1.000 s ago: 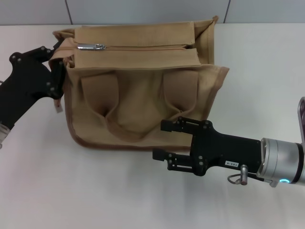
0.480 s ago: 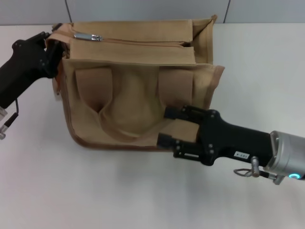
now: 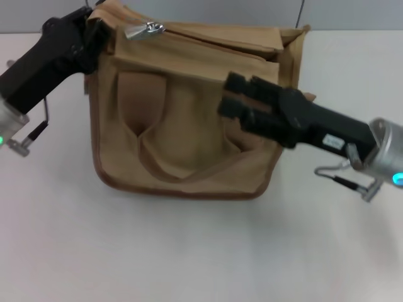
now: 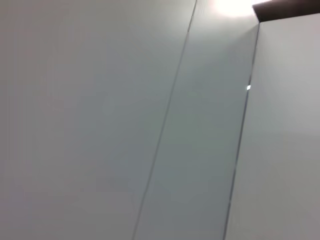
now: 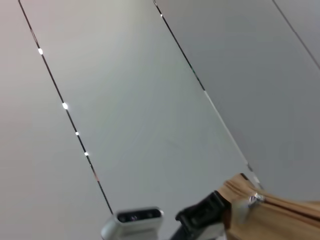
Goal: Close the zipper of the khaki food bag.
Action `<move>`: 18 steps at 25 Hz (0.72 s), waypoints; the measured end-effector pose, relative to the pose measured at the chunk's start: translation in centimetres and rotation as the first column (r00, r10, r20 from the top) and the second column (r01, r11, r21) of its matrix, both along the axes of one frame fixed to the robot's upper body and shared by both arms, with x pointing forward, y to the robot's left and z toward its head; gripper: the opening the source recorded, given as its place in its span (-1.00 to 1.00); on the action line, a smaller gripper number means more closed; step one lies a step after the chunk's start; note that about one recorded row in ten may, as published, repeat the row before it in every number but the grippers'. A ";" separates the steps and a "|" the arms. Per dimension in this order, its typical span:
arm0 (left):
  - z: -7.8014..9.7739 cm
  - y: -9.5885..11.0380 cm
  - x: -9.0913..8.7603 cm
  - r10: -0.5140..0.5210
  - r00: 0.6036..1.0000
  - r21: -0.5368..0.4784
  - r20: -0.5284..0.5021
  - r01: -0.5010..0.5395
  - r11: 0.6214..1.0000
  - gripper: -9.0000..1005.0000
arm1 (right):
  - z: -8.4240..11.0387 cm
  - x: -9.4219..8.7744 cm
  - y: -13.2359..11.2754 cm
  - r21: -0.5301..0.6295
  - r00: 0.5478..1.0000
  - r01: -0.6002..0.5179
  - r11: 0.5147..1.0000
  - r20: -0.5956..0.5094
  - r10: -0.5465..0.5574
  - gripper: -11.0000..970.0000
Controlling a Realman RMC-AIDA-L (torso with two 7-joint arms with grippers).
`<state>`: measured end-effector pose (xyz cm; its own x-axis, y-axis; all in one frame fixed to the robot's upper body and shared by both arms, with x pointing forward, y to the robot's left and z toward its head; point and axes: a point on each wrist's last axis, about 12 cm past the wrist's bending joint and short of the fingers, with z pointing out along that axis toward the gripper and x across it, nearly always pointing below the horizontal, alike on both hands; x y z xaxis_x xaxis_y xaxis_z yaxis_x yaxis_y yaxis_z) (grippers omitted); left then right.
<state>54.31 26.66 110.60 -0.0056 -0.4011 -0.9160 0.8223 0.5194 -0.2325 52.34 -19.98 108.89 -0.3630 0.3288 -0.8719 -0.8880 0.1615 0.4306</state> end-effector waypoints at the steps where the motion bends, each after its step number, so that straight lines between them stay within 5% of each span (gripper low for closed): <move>1: 0.0 0.0 0.0 0.000 1.000 0.000 0.000 0.000 1.000 -0.94 | 0.0 0.0 0.0 0.000 1.000 0.000 1.000 0.000 0.000 0.50; 7: 0.6 -2.2 0.4 -0.099 0.995 -0.029 0.016 0.100 0.995 -0.94 | 1.9 2.2 2.0 0.020 0.997 -0.066 0.998 -0.032 0.067 0.50; 18: 0.5 -1.9 0.1 -0.089 0.996 -0.061 0.020 0.090 0.994 -0.94 | 2.1 2.8 2.3 0.020 0.998 -0.040 0.999 -0.046 0.041 0.50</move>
